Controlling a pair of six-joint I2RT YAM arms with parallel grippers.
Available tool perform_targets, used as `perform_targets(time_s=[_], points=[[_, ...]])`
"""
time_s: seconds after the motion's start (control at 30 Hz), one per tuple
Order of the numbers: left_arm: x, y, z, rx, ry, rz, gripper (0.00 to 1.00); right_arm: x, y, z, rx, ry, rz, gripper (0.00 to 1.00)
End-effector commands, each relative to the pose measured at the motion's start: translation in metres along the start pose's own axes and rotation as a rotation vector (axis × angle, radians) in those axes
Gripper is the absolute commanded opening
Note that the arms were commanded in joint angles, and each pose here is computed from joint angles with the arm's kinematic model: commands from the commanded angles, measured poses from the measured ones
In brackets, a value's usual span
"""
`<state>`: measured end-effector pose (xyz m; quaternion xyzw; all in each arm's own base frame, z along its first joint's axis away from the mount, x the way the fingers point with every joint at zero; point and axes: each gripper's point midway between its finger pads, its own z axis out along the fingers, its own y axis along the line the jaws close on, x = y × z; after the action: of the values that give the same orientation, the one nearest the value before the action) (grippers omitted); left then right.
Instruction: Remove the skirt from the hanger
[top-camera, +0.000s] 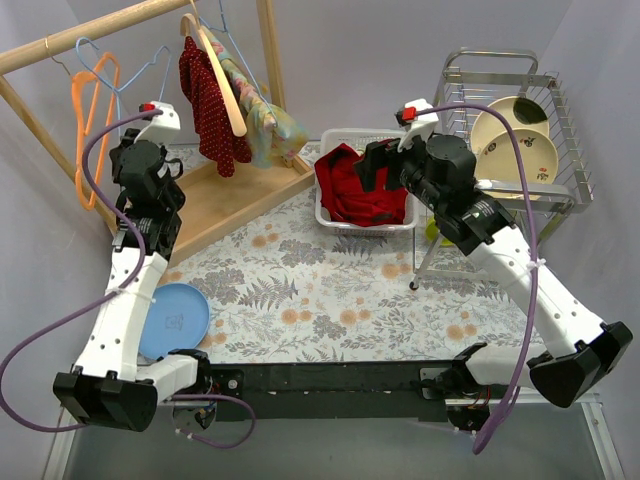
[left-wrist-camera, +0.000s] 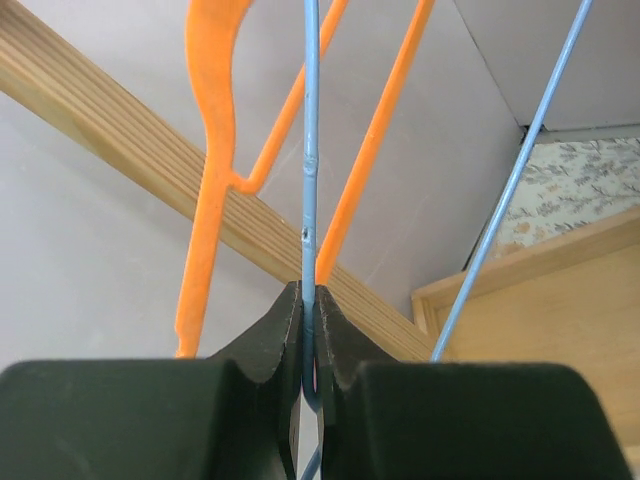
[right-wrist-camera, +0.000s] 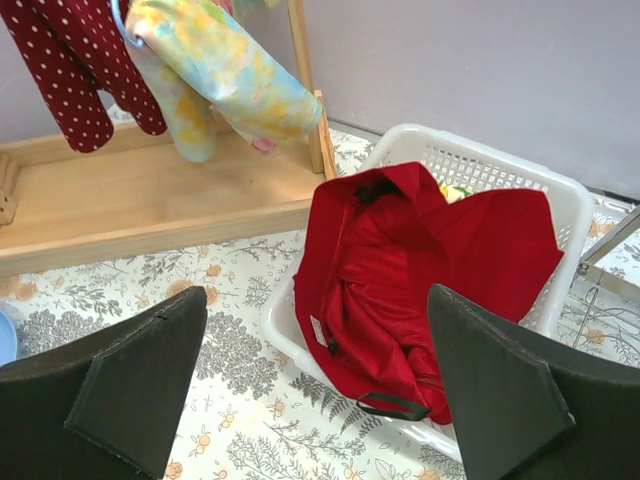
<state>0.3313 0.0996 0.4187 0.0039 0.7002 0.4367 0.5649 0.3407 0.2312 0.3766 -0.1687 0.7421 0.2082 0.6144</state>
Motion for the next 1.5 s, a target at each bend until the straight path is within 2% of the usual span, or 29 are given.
perform_targets(time_s=[0.0,0.33,0.43,0.77,0.87,1.0,1.07,1.1,1.23,1.37,1.4,1.47], points=[[-0.034,0.035,0.003,-0.123,-0.076,-0.048,0.00,-0.017,0.001,-0.014,-0.005,-0.073,-0.003,0.98],[-0.063,0.046,0.018,-0.175,-0.114,-0.086,0.00,-0.022,0.001,-0.035,-0.014,-0.114,-0.011,0.98],[-0.064,0.038,0.028,-0.161,-0.083,-0.083,0.00,-0.020,0.004,-0.043,-0.031,-0.120,-0.009,0.98],[-0.041,0.003,0.049,-0.114,-0.008,-0.051,0.00,-0.035,0.003,-0.076,-0.036,-0.201,-0.001,0.98],[-0.030,-0.009,0.054,-0.097,0.017,-0.034,0.00,-0.037,0.011,-0.081,-0.083,-0.226,0.025,0.98],[-0.016,-0.027,0.058,-0.052,0.057,-0.029,0.00,-0.035,0.015,-0.084,-0.105,-0.213,0.040,0.98],[-0.014,-0.020,0.052,-0.067,0.059,-0.086,0.21,-0.033,0.013,-0.086,-0.091,-0.187,0.043,0.98],[-0.012,-0.018,0.049,-0.068,0.062,-0.098,0.46,-0.033,0.011,-0.087,-0.080,-0.184,0.045,0.98],[-0.016,-0.016,0.032,0.015,0.034,-0.165,0.83,-0.037,0.013,-0.097,-0.093,-0.202,0.059,0.98],[-0.022,-0.013,0.013,0.072,-0.001,-0.326,0.98,-0.031,0.010,-0.105,-0.070,-0.126,0.071,0.98],[-0.028,-0.021,0.008,0.135,-0.022,-0.413,0.98,-0.029,0.008,-0.106,-0.059,-0.115,0.076,0.98],[-0.037,-0.027,-0.006,0.233,-0.040,-0.495,0.98,-0.021,0.007,-0.111,-0.046,-0.078,0.100,0.98]])
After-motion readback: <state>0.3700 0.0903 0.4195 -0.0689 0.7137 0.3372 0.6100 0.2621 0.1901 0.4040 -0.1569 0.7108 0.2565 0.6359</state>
